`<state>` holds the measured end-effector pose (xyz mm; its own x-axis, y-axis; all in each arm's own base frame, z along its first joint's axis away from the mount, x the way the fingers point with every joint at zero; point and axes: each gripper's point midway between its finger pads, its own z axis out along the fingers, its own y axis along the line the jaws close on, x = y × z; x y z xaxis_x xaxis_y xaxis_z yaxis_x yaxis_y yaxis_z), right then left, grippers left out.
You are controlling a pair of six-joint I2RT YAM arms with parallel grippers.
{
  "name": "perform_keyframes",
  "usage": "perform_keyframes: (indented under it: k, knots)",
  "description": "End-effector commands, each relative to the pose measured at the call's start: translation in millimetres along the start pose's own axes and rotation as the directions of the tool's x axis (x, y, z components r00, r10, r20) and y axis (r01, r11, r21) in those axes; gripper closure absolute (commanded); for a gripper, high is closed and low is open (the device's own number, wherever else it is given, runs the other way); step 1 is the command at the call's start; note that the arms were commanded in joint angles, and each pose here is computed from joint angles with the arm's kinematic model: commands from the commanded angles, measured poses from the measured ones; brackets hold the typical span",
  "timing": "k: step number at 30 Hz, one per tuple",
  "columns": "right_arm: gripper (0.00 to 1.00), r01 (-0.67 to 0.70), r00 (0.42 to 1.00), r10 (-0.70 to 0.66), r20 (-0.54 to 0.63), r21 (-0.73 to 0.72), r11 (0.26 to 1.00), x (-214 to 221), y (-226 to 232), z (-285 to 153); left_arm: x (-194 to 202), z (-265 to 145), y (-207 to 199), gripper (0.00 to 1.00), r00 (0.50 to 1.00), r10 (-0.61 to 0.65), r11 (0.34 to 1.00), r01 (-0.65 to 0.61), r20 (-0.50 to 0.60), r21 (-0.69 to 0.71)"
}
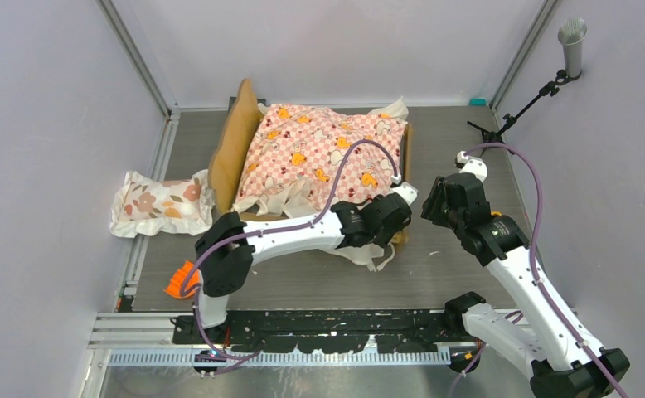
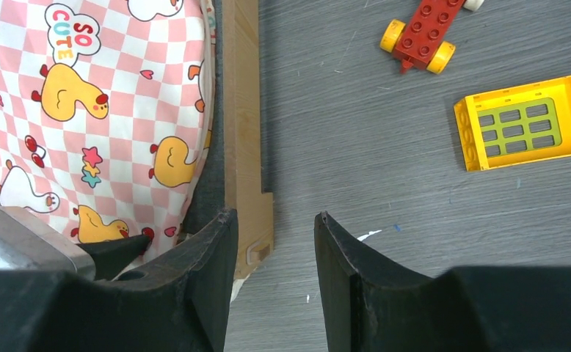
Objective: Set up the pet bed
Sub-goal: Cross the ropes on the bed frame.
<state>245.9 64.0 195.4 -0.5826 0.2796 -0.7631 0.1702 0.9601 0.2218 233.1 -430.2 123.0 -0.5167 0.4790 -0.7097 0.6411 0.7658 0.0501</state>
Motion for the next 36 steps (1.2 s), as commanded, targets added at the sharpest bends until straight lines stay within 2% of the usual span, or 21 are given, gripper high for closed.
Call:
perform_keyframes:
  k: [1,5,6,10,12,15,17,19,23,25,32,36]
  knots:
    - [0.52,-0.001,0.999,0.0,0.04,0.023,1.0,-6.9,-4.6,1.3,-18.5,1.5,12.5,0.68,0.999,-0.038,0.999,0.039,0.031,-0.014]
    - [0.52,-0.041,0.991,0.037,0.131,0.029,0.999,-29.8,0.0,9.6,-20.3,-0.6,18.3,0.97,0.999,-0.035,0.999,0.035,0.017,0.0]
    - [0.52,-0.056,0.988,0.05,0.148,0.039,0.998,-35.9,0.4,12.8,-20.7,-0.6,19.4,1.0,0.999,-0.035,0.999,0.035,0.011,0.005]
    - [0.51,-0.137,0.973,0.117,0.199,0.092,0.986,-42.6,-7.5,31.3,-19.0,-3.6,16.4,1.0,1.0,-0.012,0.999,0.013,-0.018,0.039]
    - [0.51,-0.206,0.961,0.183,0.206,0.097,0.974,-31.0,-12.9,36.5,-20.9,-7.2,14.5,1.0,1.0,0.008,0.998,-0.007,-0.024,0.056]
    - [0.52,-0.27,0.949,0.278,0.15,-0.067,0.96,6.1,2.4,42.8,-26.6,-14.8,17.4,1.0,0.999,0.036,0.998,-0.035,-0.019,0.059]
    - [0.52,-0.266,0.947,0.29,0.139,-0.165,0.95,21.5,9.6,39.5,-30.5,-18.2,18.7,1.0,0.999,0.041,0.997,-0.04,-0.007,0.07]
    - [0.53,-0.28,0.947,0.299,0.115,-0.155,0.947,34.1,2.6,33.8,-36.5,-21.2,20.2,1.0,1.0,0.023,0.995,-0.023,0.0,0.1]
    - [0.55,-0.239,0.971,0.24,-0.006,-0.131,0.962,55.2,-1.0,14.4,-53.2,-34.0,25.0,1.0,1.0,-0.018,0.982,0.015,0.013,0.187]
    - [0.55,-0.217,0.976,0.217,-0.017,-0.145,0.965,53.1,-0.8,0.6,-61.5,-45.7,26.6,1.0,1.0,-0.014,0.969,0.009,0.02,0.248]
    - [0.55,-0.213,0.941,0.279,0.191,-0.304,0.928,-10.2,18.4,-35.2,-75.5,-68.5,44.5,1.0,0.998,0.04,0.948,-0.052,0.044,0.315]
    - [0.54,-0.166,0.954,0.246,0.171,-0.381,0.91,-14.9,40.5,-28.5,-74.8,-72.3,47.2,1.0,1.0,0.021,0.909,-0.029,0.022,0.417]
